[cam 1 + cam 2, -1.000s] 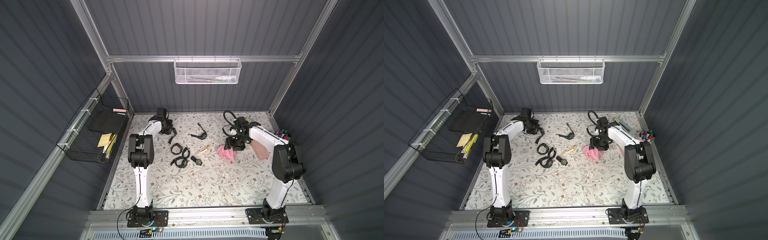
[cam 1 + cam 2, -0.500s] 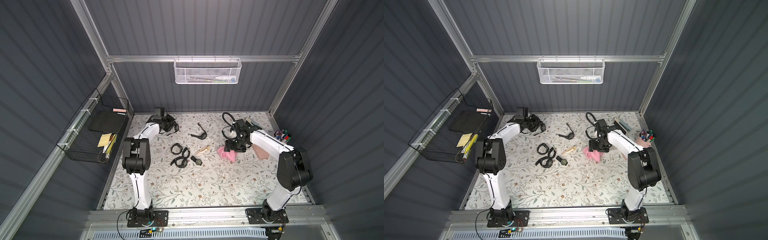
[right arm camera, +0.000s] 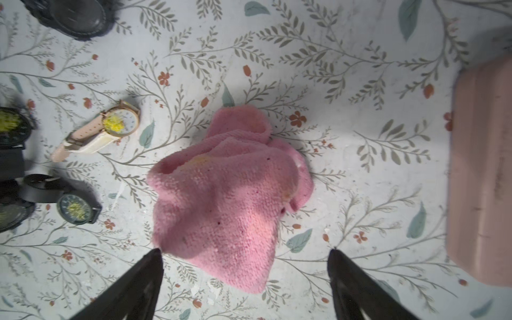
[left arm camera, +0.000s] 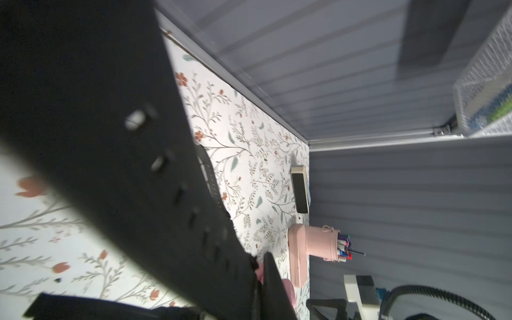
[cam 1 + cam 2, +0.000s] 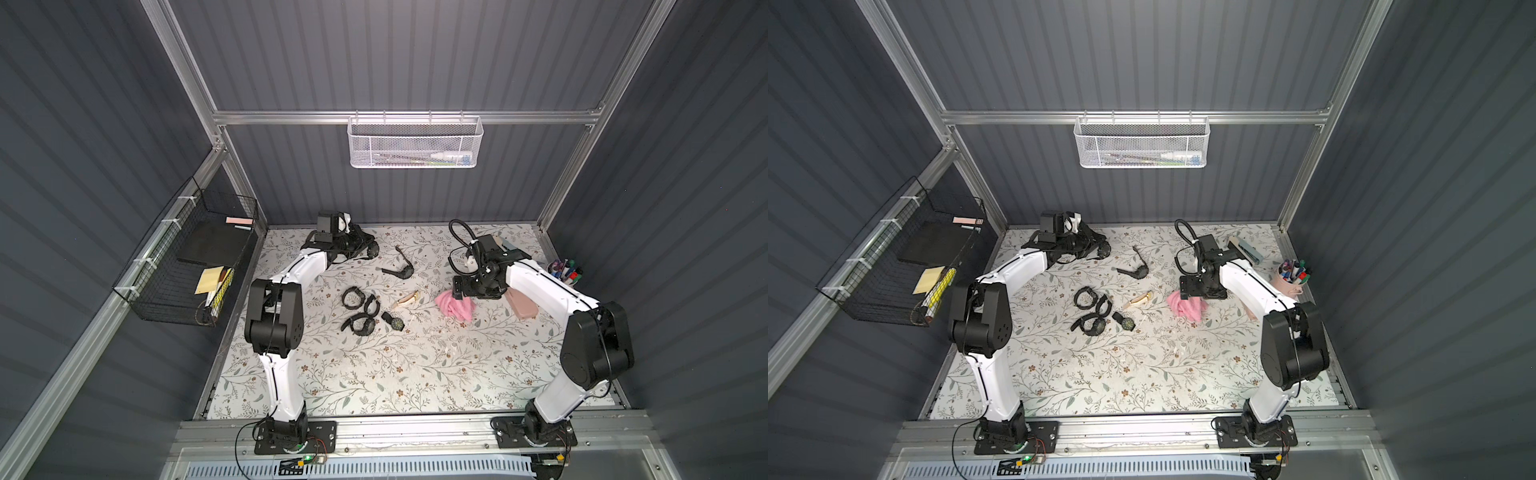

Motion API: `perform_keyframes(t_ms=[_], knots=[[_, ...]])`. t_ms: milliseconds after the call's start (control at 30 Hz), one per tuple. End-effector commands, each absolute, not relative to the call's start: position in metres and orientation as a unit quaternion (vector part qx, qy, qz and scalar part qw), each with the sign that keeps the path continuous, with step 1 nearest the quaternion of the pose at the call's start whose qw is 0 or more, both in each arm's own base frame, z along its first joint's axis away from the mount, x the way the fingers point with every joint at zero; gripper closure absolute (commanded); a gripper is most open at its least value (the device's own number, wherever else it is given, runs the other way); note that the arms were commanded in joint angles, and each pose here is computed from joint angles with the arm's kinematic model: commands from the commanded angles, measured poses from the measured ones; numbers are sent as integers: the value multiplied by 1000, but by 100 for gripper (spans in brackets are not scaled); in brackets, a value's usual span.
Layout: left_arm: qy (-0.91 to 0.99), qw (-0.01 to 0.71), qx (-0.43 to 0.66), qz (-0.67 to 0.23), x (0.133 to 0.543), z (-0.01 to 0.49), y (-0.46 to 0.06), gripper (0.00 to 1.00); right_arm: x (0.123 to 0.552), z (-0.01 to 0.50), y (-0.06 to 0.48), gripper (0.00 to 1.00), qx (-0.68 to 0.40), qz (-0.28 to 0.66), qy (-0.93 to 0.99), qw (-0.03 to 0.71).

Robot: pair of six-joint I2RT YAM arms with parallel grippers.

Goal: Wipe the watch dial
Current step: Pick up the cleaning item at the center of the board.

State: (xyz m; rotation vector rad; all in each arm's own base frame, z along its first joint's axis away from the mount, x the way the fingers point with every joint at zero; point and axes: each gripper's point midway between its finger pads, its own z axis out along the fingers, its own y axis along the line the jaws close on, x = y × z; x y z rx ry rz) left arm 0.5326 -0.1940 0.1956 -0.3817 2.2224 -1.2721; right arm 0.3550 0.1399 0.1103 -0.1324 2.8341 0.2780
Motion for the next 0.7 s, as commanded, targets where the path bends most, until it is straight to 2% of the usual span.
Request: perform_keyframes(t_ms=[0, 200, 367, 467, 567, 667], knots=[[809, 297, -75, -502, 521, 226, -214, 100, 350, 108, 162, 12, -60, 144, 979, 133], [802, 304, -50, -512, 517, 236, -228, 100, 351, 104, 180, 21, -76, 175, 974, 124], [801, 306, -40, -513, 516, 239, -233, 100, 342, 84, 194, 24, -101, 155, 978, 92], [800, 307, -35, -514, 515, 243, -235, 100, 341, 67, 193, 31, -93, 141, 983, 66], [798, 312, -29, -515, 515, 249, -236, 100, 342, 53, 189, 41, -84, 125, 987, 56], [791, 316, -16, -523, 512, 258, -240, 100, 343, 48, 183, 62, -79, 105, 990, 53]])
